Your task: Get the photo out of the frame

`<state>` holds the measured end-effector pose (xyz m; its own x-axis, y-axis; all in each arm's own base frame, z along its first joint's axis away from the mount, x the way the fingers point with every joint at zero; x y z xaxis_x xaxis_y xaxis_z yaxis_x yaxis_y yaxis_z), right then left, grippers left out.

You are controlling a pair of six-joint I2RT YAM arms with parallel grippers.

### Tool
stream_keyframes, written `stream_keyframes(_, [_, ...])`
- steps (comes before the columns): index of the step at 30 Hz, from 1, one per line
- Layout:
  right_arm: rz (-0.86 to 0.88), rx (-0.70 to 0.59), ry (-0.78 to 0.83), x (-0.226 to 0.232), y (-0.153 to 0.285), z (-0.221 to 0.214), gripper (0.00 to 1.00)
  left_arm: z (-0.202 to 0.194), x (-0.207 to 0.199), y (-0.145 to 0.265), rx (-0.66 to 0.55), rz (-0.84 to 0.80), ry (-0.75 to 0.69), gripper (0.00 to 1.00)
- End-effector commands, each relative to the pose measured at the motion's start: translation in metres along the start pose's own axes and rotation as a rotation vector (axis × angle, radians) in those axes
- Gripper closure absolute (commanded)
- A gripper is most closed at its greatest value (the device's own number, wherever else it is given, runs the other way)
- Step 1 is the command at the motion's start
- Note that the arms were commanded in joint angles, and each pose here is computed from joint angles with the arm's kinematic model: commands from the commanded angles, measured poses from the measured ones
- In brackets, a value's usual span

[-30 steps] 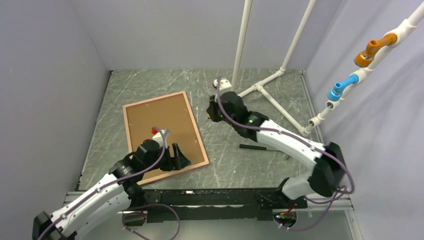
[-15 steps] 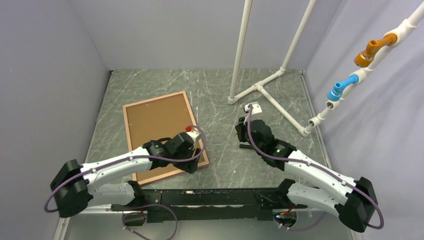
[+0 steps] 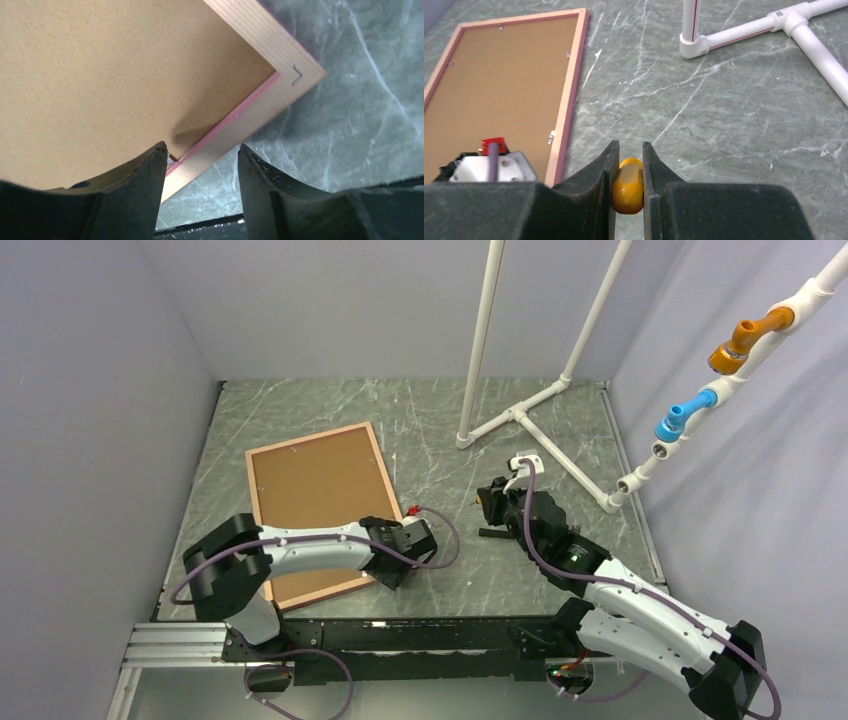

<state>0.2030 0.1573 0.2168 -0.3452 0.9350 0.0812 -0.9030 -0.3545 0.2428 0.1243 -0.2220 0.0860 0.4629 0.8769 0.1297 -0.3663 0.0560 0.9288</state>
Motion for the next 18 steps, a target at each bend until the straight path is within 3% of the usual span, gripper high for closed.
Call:
stream_keyframes(1, [0.003, -0.089, -0.036, -0.001, 0.005, 0.019, 1.00, 0.014, 0.000, -0.005, -0.026, 0.087, 0.005, 0.46])
stream_keyframes(7, [-0.016, -0.114, -0.057, -0.005, 0.009, 0.021, 1.00, 0.017, -0.005, -0.018, -0.007, 0.131, 0.021, 0.58])
stream_keyframes(13, [-0.157, -0.177, -0.130, -0.026, 0.021, 0.024, 1.00, 0.033, -0.003, -0.032, -0.020, 0.149, 0.091, 0.87])
stream_keyframes(18, [-0.209, -0.206, -0.161, -0.036, 0.031, 0.022, 1.00, 0.068, 0.010, -0.048, -0.035, 0.133, 0.255, 1.00])
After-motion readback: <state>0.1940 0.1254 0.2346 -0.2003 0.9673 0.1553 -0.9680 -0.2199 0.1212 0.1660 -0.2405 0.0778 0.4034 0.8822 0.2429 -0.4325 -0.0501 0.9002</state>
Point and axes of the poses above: each gripper's point midway between its finger pads, its own y axis back along the fingers, its own x axis along the line the jaws close on, z = x × y, the point moved 6 cm from there along y, back along the fingers, and after that the axes turned 5 degrees about y, right-handed, at the moved point
